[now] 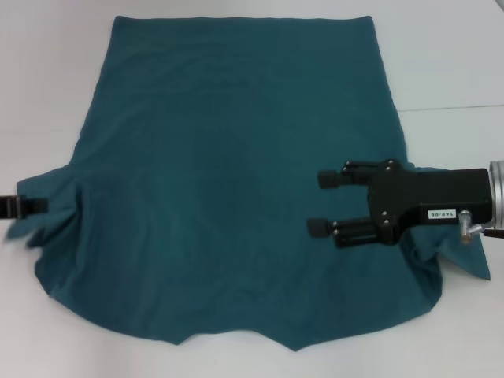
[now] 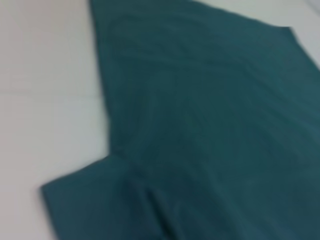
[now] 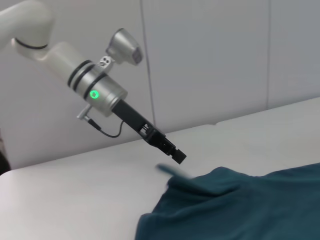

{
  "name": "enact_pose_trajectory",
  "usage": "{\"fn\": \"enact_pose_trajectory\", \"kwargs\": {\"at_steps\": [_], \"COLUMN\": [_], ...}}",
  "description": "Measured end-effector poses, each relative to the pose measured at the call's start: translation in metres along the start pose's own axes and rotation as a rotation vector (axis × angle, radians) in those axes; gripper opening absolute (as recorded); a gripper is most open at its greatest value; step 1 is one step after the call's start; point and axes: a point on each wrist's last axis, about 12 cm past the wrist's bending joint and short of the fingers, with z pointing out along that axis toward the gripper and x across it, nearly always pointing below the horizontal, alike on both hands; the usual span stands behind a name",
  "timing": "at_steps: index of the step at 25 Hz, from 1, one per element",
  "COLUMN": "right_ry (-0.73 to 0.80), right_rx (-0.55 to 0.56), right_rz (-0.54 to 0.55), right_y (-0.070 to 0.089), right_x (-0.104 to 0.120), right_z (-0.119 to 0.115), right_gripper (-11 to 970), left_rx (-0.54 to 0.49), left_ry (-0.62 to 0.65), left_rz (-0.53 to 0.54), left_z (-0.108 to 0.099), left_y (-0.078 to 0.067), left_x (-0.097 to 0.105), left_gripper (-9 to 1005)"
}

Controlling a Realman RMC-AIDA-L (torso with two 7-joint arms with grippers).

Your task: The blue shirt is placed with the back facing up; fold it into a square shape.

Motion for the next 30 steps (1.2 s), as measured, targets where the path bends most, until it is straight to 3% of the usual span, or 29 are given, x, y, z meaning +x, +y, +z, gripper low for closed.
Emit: {"fn": "enact_pose_trajectory", "kwargs": {"at_steps": [8,13,20,21,24,27,30], "right_ry": [-0.060,-0.061,-0.057,-0.057,-0.057,-0.055,-0.052], "right_rx": [0.064,0.080,0.085,0.085,0.081,0.074,0.071], "right_rz": [0.033,0.047,0.049,0.048,0.040,0.020,0.009], "right_y": [0.000,0.001,0.002,0.002,0.001,-0.001,-0.002], "right_x": [0.008,0.013,0.016,0.015,0.013,0.008,0.004], "right_z": [-0.009,-0.013,-0.017,-0.017,-0.016,-0.014,-0.013], "right_gripper": [881,881,881,880,880,880,880], "left_rx": [0.167,0.171,0.068,0.044,0.020,-0.011,-0.013], "left_ry": [-0.032,-0.005,-0.009,-0.002,0.003,0.020,0.044], "left_rz": [0.241,0.281,0.087,0.029,-0.037,-0.178,-0.227], "left_z": [0.004,0.015,-0.002,-0.010,-0.017,-0.030,-0.034], "left_y": [-0.042,-0.057,-0.030,-0.021,-0.012,0.004,0.010], "left_x": [-0.009,-0.012,-0.018,-0.016,-0.013,-0.006,-0.002], "left_gripper": [76,77,79,79,95,112,128]}}
